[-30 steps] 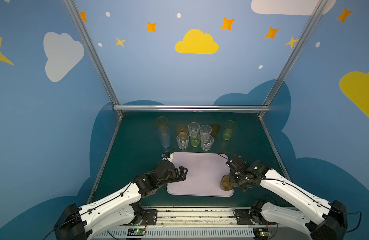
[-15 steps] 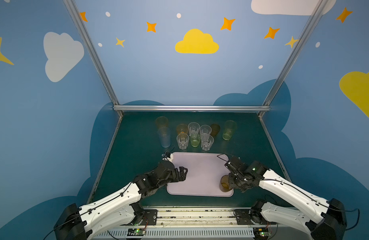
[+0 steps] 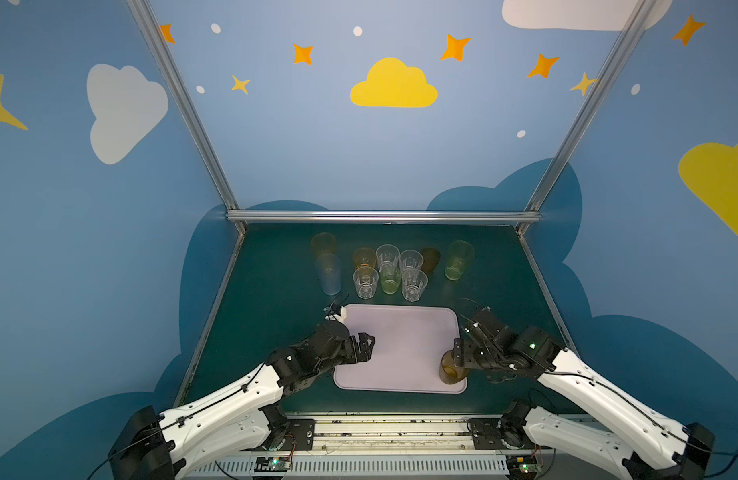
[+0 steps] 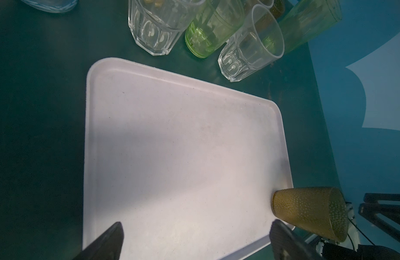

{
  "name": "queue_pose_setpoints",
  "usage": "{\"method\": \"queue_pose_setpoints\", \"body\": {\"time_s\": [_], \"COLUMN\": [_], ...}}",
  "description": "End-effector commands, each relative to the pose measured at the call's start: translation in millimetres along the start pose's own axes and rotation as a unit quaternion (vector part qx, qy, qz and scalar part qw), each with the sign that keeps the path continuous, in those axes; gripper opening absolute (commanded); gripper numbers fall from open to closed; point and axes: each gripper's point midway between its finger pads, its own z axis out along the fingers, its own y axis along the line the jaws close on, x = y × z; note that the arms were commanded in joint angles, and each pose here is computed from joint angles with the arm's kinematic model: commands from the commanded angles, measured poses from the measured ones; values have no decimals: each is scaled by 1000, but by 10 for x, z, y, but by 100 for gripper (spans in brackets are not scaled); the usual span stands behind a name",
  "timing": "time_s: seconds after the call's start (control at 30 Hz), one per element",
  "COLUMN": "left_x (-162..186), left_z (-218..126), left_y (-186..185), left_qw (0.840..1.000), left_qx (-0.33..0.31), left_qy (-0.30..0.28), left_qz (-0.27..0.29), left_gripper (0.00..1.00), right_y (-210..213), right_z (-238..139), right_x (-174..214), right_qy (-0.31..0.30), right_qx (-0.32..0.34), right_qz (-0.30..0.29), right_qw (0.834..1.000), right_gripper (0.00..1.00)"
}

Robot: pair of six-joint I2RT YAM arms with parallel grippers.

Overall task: Place the glasses into the tray
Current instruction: 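Lower the gold dimpled glass onto the tray corner nearest the right gripper and release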

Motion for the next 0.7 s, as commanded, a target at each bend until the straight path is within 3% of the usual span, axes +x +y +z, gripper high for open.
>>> {"method": "queue_pose_setpoints", "body": {"time_s": [0.0,0.23,0.67], "left_x": [-79,-164,-294], "left_z": [-34,-82,-138], "left_y": [-37,-124,82], "left_qw": [1000,1000,999], "left_qx": [-4,8,-17], "left_qy": [-6,-15,-51], "left_qz": [6,7,0], "left_gripper": [100,100,100], "right_y": [104,281,492], "right_z": [-168,-247,-175], "right_x": [-219,-399,-739], "right_qy": [-47,-59,-64], "right_qx": [-34,-84,-129], "right_qz": [3,5,8], "right_qw": [998,995,990], "right_gripper": [87,87,87]}}
